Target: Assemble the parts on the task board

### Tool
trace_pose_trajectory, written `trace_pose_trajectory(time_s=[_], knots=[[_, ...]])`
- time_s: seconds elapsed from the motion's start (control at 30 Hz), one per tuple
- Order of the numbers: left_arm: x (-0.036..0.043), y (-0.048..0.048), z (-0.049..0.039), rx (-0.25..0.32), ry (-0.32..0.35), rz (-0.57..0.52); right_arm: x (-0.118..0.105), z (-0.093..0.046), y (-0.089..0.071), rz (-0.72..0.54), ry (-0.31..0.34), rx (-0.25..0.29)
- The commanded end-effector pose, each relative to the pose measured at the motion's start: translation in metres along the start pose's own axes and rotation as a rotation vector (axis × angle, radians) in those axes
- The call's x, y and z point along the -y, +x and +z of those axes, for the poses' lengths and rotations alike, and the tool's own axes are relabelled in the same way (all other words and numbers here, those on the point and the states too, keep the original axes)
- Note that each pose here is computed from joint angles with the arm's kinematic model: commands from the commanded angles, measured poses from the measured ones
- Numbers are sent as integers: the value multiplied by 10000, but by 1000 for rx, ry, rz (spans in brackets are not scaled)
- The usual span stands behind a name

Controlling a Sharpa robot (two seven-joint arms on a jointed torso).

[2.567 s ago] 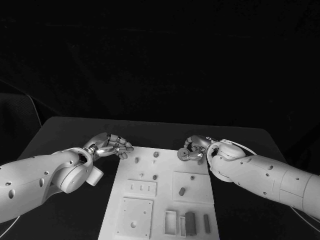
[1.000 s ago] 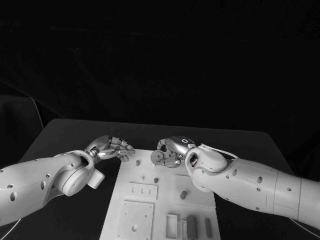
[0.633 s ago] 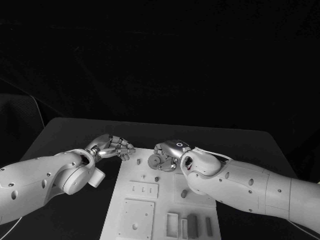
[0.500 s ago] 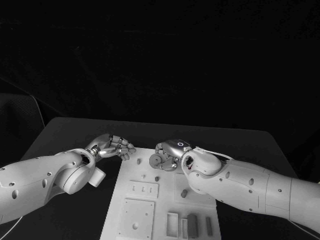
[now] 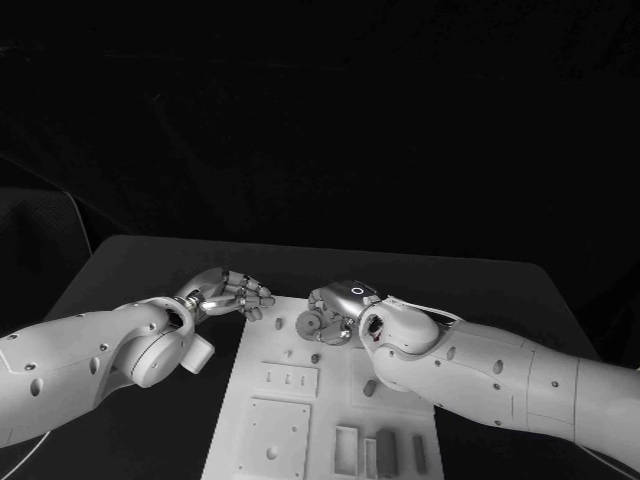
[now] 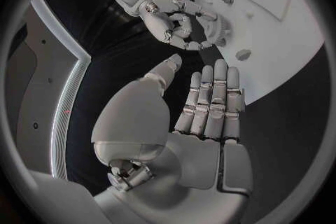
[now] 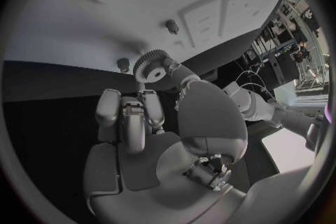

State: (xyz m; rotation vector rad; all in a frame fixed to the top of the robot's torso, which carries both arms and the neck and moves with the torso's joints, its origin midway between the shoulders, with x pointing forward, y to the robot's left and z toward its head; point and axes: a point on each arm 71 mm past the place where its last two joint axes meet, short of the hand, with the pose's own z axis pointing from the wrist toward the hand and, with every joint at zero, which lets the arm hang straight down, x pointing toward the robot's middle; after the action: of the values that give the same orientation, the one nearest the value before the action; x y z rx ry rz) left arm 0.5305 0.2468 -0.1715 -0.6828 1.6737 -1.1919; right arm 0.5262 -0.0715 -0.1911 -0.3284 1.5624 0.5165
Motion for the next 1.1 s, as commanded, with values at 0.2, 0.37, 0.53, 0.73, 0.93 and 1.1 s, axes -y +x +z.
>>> trace_pose_trajectory(time_s=[0.2,0.37,0.53,0.73,0.93,1.1], knots=[[31,31,19,-4,15,-1,-38,21,11,-26,-3,2],[27,22,14,-2,13,-1,-21,26,15,-30,3,-1],[26,21,13,-2,13,-1,-24,34,24,-33,6,-11],[28,26,14,-4,13,-1,-8,46,27,-35,13,-10],[29,26,18,-3,13,-1,21,59,30,-38,24,-9],[29,28,21,-4,13,-1,9,65,30,-37,21,-7]])
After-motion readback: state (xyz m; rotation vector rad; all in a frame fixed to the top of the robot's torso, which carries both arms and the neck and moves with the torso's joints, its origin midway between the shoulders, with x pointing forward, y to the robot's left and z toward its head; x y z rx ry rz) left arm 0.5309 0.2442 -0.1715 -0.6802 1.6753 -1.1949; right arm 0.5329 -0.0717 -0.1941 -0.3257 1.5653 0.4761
